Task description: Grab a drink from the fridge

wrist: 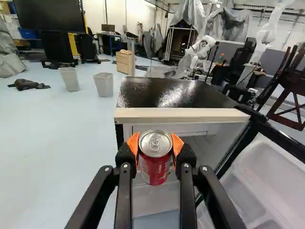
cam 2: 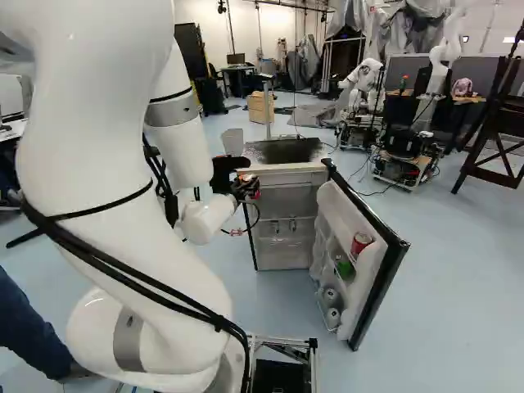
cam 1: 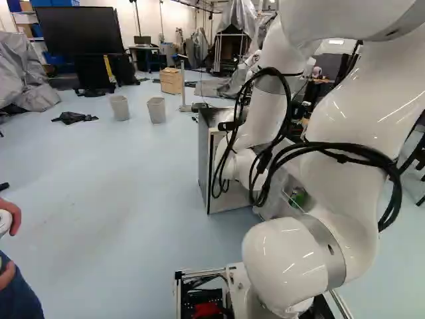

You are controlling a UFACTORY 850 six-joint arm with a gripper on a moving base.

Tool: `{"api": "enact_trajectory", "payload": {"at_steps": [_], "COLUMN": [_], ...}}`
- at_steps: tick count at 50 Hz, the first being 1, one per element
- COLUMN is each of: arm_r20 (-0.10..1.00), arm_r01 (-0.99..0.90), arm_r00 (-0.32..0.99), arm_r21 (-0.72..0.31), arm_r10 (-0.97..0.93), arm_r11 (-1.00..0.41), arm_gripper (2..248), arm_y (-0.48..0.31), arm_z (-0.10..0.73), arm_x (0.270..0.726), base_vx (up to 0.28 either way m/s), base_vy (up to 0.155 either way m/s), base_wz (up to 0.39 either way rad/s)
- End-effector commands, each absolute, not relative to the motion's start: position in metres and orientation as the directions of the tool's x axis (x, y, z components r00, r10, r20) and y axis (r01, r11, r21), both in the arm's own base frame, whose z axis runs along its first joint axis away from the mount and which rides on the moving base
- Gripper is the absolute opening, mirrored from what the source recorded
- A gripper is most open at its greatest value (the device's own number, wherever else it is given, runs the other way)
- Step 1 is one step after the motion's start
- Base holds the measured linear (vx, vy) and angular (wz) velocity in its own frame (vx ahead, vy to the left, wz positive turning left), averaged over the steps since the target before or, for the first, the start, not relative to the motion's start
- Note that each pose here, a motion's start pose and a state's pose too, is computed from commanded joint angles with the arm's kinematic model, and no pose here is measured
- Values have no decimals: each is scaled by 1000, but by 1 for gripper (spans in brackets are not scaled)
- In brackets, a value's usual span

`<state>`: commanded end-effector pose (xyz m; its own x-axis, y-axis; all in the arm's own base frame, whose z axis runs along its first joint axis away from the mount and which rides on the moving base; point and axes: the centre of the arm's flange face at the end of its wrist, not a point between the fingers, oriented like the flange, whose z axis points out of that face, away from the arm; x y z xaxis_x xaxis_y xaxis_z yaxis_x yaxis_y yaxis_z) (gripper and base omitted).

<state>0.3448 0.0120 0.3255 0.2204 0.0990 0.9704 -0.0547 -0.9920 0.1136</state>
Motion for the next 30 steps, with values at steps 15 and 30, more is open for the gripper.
{"api": "enact_trajectory", "payload": {"at_steps": [15, 30], "arm_r20": [963, 955], "arm_r01": [-34, -33], "arm_r00": [250, 281], "arm_r21": [113, 112], "arm_r10": [101, 98], "arm_r11": [-993, -993], "arm_gripper": [93, 93], "arm_y": [8, 0], "arm_z": [333, 341], "arm_x": [353, 359], "base_vx": [0, 0], "base_vy": [0, 0], "base_wz": [0, 0]}}
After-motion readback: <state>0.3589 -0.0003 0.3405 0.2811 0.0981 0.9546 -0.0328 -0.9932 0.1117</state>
